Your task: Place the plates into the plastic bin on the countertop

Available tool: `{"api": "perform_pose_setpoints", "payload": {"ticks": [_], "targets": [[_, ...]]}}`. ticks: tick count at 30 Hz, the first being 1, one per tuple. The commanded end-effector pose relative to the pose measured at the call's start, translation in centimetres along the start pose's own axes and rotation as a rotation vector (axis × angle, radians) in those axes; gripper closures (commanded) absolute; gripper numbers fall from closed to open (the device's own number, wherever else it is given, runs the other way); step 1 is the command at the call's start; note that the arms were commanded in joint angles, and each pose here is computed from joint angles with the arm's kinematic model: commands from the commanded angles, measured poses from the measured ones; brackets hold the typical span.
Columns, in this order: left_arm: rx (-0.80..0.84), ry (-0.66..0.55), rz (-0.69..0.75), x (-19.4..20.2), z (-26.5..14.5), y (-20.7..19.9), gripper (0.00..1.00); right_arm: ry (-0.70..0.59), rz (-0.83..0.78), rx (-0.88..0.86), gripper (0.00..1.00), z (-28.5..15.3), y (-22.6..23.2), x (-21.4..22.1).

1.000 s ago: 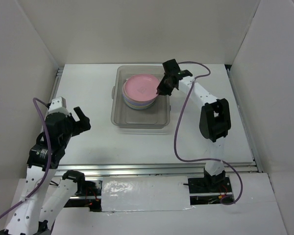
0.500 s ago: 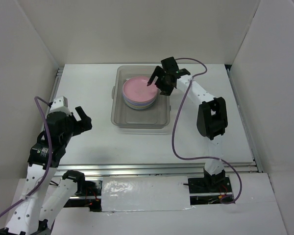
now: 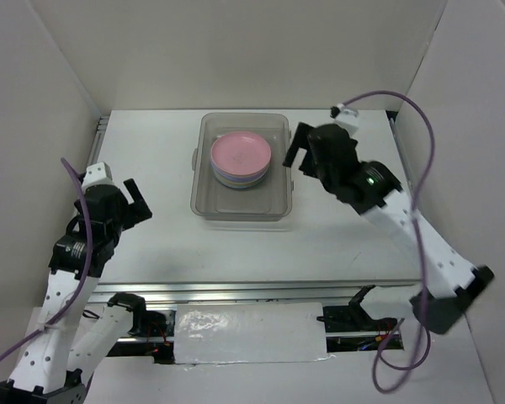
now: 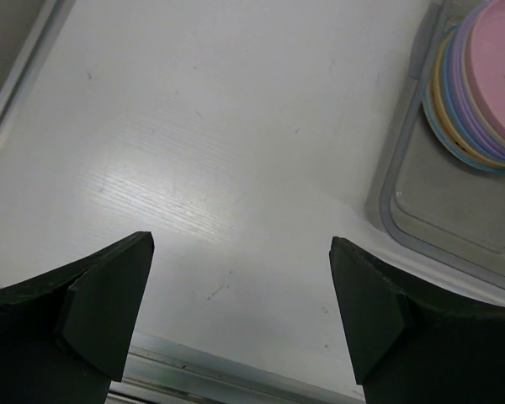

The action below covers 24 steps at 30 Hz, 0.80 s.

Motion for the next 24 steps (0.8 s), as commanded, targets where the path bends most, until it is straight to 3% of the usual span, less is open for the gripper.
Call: {"api": "perform_pose_setpoints", "payload": {"ticks": [1, 7, 11, 19, 24], "targets": [[-0.113, -0.071, -0.013, -2.4, -0.5, 0.3, 0.01, -0.061, -0.128, 0.170, 0.00, -5.9, -5.6, 2.1], [-0.121, -0.095, -0.012, -3.9, -2.6, 0.5, 0.01, -0.153, -0.041, 0.013, 0.00, -14.8, -10.9, 4.1], [-0.118, -0.105, 0.005, -3.6, -4.1, 1.5, 0.01, -0.172, -0.015, -0.046, 0.00, -17.7, -13.9, 5.3], [-0.062, -0.098, -0.048, -3.0, -6.5, 2.1, 0.01, -0.227, 0.022, -0.045, 0.00, -20.7, -17.5, 5.8], [-0.058, -0.064, -0.062, -2.0, -5.5, 1.9, 0.01, -0.245, 0.043, -0.031, 0.00, -20.8, -18.0, 5.7]]}}
Point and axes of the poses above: each gripper's point midway between its finger pads, its own z axis out along the fingers, its own y axis along the line the jaws close on, x = y × z, the point moved 6 cm from there along -z, back along the fingers, and after that the axes turned 11 degrees about -z, right-handed, at the moved point
